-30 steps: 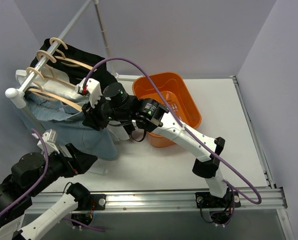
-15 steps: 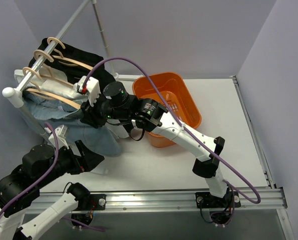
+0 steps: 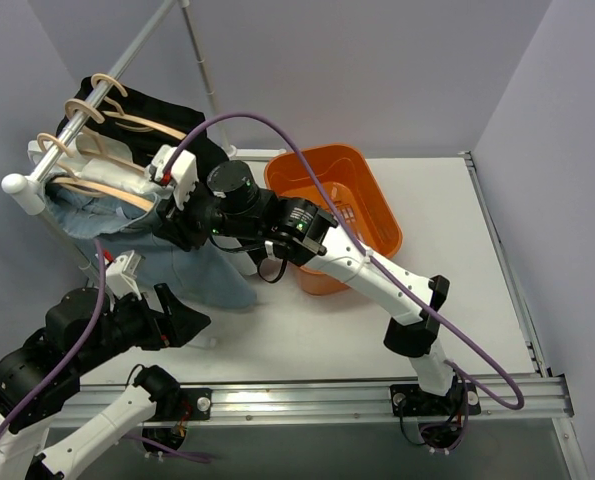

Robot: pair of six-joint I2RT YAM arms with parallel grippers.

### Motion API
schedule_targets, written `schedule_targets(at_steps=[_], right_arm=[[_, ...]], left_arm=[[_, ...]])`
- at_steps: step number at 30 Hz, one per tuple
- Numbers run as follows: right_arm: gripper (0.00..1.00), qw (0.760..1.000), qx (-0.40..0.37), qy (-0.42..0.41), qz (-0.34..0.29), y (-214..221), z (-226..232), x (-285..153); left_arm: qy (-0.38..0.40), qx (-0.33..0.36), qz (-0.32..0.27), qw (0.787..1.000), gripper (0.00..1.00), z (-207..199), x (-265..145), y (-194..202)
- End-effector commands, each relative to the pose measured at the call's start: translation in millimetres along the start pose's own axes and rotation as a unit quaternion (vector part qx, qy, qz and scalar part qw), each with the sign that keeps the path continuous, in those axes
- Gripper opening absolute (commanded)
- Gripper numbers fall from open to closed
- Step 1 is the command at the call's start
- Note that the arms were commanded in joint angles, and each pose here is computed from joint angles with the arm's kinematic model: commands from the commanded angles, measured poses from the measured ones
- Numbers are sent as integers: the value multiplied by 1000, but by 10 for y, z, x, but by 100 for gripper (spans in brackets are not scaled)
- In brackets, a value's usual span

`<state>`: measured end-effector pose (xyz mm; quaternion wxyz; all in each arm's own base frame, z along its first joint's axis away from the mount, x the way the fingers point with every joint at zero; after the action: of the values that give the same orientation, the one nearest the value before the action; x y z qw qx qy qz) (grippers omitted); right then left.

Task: Remove the skirt from the hanger

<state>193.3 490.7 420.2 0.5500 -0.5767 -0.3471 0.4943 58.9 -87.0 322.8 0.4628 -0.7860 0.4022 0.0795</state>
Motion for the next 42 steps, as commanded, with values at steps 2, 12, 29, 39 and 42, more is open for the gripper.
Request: schedule_targets(at_steps=[2, 12, 29, 39, 42], right_arm=[[0, 993, -26, -3, -115, -672, 91, -216], [0, 989, -19, -4, -149, -803, 114, -205], [0, 977, -11, -11, -211, -1074, 172, -230], [0, 975, -9, -15, -219, -1131, 315, -333], [0, 975, 5, -17, -220, -1124, 321, -308]], left_arm=[[27, 21, -4, 999, 95, -126, -9, -99], [21, 32, 22, 999, 95, -109, 43, -51], [15, 41, 26, 999, 95, -64, 23, -14], [14, 31, 25, 999, 95, -26, -21, 42], [21, 31, 26, 999, 95, -57, -19, 27]])
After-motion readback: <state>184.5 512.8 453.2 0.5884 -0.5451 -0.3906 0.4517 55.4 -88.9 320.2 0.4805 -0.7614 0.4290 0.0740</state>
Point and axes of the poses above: each gripper's point midway between its finger pads, its own x axis out along the fingers, its own z axis along the line the jaws close on, y = z × x, the point moved 5 cm from there along -x, back along the fingers, and after that the axes turned 4 degrees about x, right-handed, at the moved point
